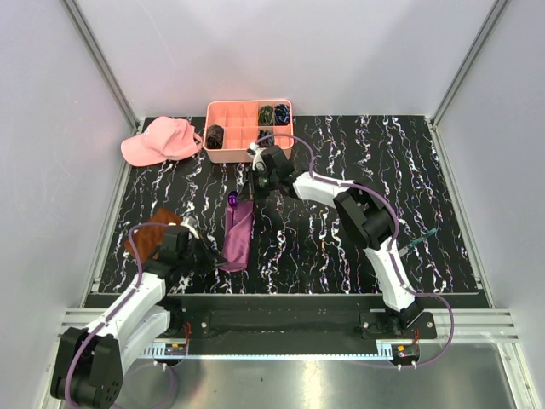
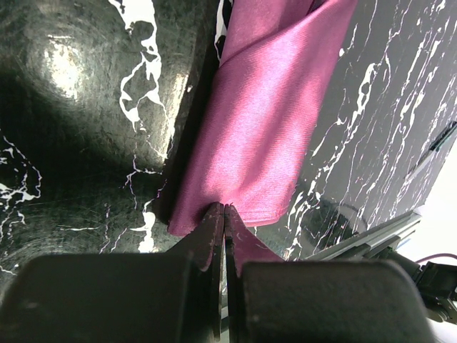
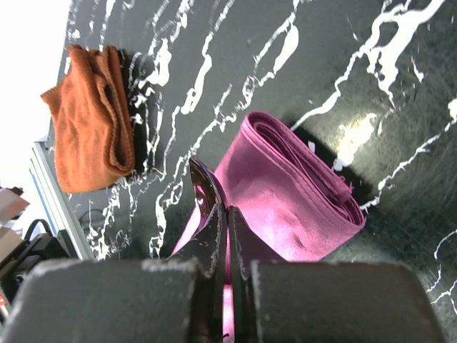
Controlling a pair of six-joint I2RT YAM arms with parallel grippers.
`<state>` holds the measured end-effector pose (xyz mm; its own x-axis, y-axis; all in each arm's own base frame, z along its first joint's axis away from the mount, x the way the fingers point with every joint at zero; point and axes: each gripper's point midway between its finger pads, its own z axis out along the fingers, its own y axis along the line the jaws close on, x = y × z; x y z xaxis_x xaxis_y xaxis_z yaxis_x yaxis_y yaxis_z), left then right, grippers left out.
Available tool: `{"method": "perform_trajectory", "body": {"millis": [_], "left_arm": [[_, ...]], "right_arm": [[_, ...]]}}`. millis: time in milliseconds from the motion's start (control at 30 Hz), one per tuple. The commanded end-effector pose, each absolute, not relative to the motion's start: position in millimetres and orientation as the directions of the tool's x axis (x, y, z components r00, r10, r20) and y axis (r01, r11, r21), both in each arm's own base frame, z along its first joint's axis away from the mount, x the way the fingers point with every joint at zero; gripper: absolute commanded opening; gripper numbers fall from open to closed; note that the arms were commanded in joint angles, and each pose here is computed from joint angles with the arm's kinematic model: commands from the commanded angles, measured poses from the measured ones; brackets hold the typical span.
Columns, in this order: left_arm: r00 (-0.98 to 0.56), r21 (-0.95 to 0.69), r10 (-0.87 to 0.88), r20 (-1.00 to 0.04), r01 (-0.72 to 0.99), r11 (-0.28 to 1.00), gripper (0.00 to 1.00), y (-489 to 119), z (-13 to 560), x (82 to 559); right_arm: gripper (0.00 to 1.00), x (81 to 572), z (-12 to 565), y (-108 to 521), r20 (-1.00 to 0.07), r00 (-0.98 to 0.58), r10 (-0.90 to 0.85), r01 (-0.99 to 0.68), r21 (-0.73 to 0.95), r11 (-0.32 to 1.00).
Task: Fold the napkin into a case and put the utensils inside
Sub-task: Insert the spoon into the folded napkin, then pick up the knife from the corner of the board.
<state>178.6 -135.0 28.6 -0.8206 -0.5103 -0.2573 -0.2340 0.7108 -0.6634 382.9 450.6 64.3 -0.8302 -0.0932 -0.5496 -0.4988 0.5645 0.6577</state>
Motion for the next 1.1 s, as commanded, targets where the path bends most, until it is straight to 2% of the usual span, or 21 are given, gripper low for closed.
{"method": "perform_trajectory", "body": {"millis": [0,267,367,400,533,600,633,667,733,767,833,867,900,967,1000,1067], "left_arm": [[-0.804,-0.683,-0.519,-0.290,-0.206,0.701,0.00,-136.6,37.1,187.1],[-0.802,-0.697,-0.517,-0.300,-0.185,0.693,0.00,-139.3,46.0,190.2],[-0.808,-0.720,-0.501,-0.311,-0.144,0.679,0.00,-144.7,57.5,191.7],[-0.805,-0.731,-0.499,-0.321,-0.125,0.671,0.03,-146.5,63.4,192.5],[-0.780,-0.754,-0.492,-0.387,-0.038,0.655,0.16,-149.9,92.2,198.4],[-0.758,-0.758,-0.489,-0.432,0.012,0.652,0.21,-150.6,113.4,202.7],[-0.752,-0.753,-0.480,-0.452,0.033,0.657,0.27,-150.5,119.4,203.9],[-0.743,-0.755,-0.475,-0.472,0.061,0.653,0.29,-152.0,130.9,207.1],[-0.742,-0.753,-0.456,-0.492,0.099,0.651,0.34,-154.6,140.5,208.2],[-0.739,-0.755,-0.451,-0.500,0.117,0.645,0.36,-156.5,147.7,209.9],[-0.740,-0.761,-0.441,-0.508,0.145,0.633,0.38,-160.2,154.5,210.9],[-0.743,-0.766,-0.432,-0.511,0.166,0.620,0.39,-163.6,160.8,211.2],[-0.744,-0.767,-0.426,-0.516,0.179,0.617,0.39,-164.9,163.8,211.7],[-0.749,-0.776,-0.412,-0.518,0.208,0.596,0.40,-170.4,172.6,211.4],[-0.751,-0.778,-0.407,-0.519,0.217,0.590,0.40,-172.1,174.7,211.5],[-0.758,-0.782,-0.390,-0.523,0.244,0.574,0.40,-177.5,181.5,209.6]], "right_arm": [[0.01,375.9,61.2,456.6,-0.520,-0.847,-0.109,-0.485,0.673,0.558],[0.13,379.6,52.1,456.5,-0.510,-0.854,-0.104,-0.469,0.667,0.579],[0.31,384.5,57.6,456.7,-0.525,-0.845,-0.103,-0.477,0.652,0.590],[0.42,385.8,62.8,456.7,-0.533,-0.840,-0.101,-0.482,0.648,0.590],[0.57,388.3,92.6,447.7,-0.545,-0.833,-0.094,-0.473,0.614,0.632],[0.65,388.6,128.6,438.2,-0.586,-0.807,-0.069,-0.481,0.586,0.652],[0.79,388.4,129.0,423.0,-0.582,-0.811,-0.065,-0.446,0.542,0.712],[0.86,387.9,154.9,411.2,-0.614,-0.788,-0.052,-0.448,0.513,0.733],[0.98,386.6,155.7,370.6,-0.602,-0.798,-0.036,-0.350,0.413,0.841],[1.00,382.8,181.7,354.2,-0.620,-0.784,0.015,-0.313,0.417,0.854],[1.00,370.8,164.0,308.3,-0.579,-0.811,0.086,-0.162,0.364,0.917],[1.00,370.2,183.0,279.7,-0.574,-0.795,0.195,-0.066,0.401,0.914],[1.00,354.6,151.9,247.6,-0.521,-0.822,0.228,0.035,0.354,0.935],[1.00,347.6,154.2,185.6,-0.487,-0.771,0.410,0.235,0.381,0.894],[1.00,325.7,123.3,147.3,-0.449,-0.771,0.451,0.347,0.296,0.890],[1.00,310.6,122.1,83.2,-0.460,-0.666,0.587,0.527,0.265,0.807]]}}
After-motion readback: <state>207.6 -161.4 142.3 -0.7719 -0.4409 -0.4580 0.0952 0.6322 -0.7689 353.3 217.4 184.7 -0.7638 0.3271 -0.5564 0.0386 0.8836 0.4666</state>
